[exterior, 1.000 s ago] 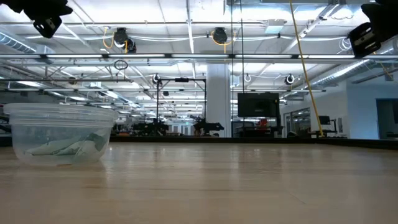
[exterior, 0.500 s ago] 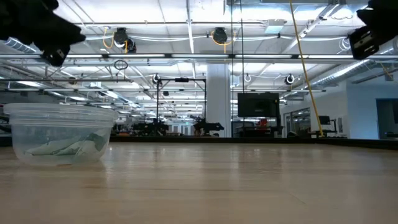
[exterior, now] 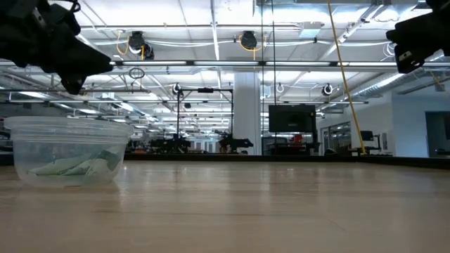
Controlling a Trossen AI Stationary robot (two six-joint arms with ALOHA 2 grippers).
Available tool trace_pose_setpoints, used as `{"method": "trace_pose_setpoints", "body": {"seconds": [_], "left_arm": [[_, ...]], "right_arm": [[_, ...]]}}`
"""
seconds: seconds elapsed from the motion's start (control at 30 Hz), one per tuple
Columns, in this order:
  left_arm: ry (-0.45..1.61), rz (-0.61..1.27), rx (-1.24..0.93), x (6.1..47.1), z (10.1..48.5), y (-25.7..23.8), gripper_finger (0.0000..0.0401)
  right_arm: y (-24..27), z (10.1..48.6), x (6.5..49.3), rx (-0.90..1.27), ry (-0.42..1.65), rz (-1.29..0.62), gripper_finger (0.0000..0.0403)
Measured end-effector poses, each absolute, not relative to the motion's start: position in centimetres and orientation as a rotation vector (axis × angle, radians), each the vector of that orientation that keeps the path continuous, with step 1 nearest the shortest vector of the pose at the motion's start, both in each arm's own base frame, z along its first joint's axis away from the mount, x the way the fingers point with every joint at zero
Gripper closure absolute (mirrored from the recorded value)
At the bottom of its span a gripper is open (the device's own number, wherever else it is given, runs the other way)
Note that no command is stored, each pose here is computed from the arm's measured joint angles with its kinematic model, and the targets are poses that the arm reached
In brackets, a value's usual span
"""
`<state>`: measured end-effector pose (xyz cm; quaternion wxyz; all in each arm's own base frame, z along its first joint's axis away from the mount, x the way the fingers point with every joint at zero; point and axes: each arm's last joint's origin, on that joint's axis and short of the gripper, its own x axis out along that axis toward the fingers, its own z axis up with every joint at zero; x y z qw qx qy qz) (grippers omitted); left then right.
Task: Pick and place items into bin
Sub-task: Return to Home Position
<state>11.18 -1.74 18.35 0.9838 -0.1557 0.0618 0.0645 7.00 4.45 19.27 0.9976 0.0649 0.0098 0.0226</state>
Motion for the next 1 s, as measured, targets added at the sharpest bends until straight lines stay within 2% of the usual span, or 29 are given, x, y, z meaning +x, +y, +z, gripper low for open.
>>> {"method": "trace_pose_setpoints", "body": {"seconds": [0.4,0.63,1.0], "left_arm": [[0.134,0.136,-0.325,11.4,18.3,-0.5,0.0313],[0.133,0.139,-0.321,11.5,18.3,-0.5,0.0313],[0.134,0.144,-0.298,11.5,18.3,-0.5,0.0313]], "right_arm": [[4.0,19.1,7.2,0.123,0.027,-0.014,0.0332],[4.2,18.9,7.6,0.148,-0.036,0.039,0.0332],[3.7,17.4,8.4,0.106,-0.039,-0.057,0.0332]]}}
